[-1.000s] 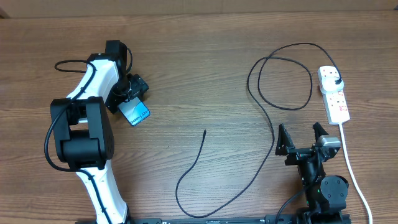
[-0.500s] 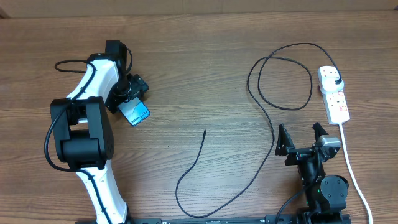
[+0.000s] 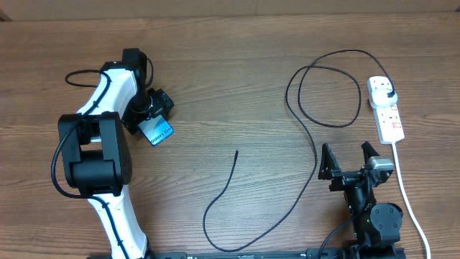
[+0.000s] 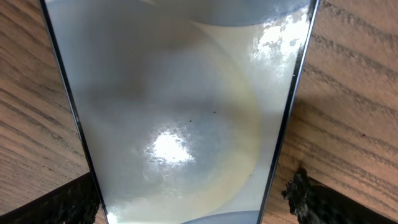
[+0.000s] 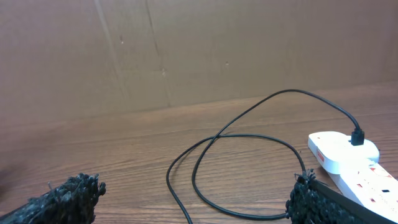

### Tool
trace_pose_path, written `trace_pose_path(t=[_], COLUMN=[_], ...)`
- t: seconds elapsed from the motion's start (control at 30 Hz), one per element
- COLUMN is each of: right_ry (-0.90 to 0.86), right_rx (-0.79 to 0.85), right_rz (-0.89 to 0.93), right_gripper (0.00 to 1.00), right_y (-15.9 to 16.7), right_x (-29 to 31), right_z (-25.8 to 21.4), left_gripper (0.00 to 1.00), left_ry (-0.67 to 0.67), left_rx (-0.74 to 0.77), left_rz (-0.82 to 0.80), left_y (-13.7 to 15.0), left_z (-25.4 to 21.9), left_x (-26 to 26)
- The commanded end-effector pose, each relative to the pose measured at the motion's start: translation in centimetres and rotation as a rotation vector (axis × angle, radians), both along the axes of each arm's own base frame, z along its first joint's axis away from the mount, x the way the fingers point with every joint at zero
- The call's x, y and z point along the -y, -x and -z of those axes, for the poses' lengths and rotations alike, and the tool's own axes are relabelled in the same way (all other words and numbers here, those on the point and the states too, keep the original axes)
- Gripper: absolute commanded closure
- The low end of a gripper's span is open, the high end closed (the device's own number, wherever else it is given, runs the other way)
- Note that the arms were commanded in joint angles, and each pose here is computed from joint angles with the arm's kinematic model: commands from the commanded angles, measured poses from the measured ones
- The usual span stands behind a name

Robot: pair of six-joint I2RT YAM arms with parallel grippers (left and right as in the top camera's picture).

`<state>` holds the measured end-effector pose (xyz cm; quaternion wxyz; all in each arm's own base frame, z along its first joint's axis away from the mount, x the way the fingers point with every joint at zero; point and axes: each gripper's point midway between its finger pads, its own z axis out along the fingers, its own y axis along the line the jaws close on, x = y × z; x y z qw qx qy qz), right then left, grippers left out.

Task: Plug charger to phone and switch on socket
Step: 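Close the left gripper on the phone's long edges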

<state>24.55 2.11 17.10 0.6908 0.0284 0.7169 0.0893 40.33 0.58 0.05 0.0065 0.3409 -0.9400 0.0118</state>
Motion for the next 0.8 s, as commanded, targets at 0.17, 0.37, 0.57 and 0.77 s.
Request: trace_pose_path(t=[0.17,0.37,0.57,0.77], right_ry=[-0.003,-0.003,-0.003,-0.003], right_rx=[0.006,0.006,0.006,0.006], right_rz=[0.022,0.022,0.022,0.022], right_gripper=[0.00,0.00,0.00,0.00], right_y=[0.0,0.0,0.0,0.0], right_x=[0.4,0.4,0.4,0.4], right_z=[0.1,0.1,0.1,0.1], left_gripper=[0.01,0.01,0.01,0.01], left_ry=[0.046,0.045,0.044,0.003], left_rx=[-0.026,-0.017,-0.016,-0.016], left_rz=[0.019,0.015,0.012,0.012], left_y=[0.8,0.6,0.6,0.6], left_z=[0.4,0.4,0.4,0.4], left_x=[0.8,0.6,0.5,-0.2])
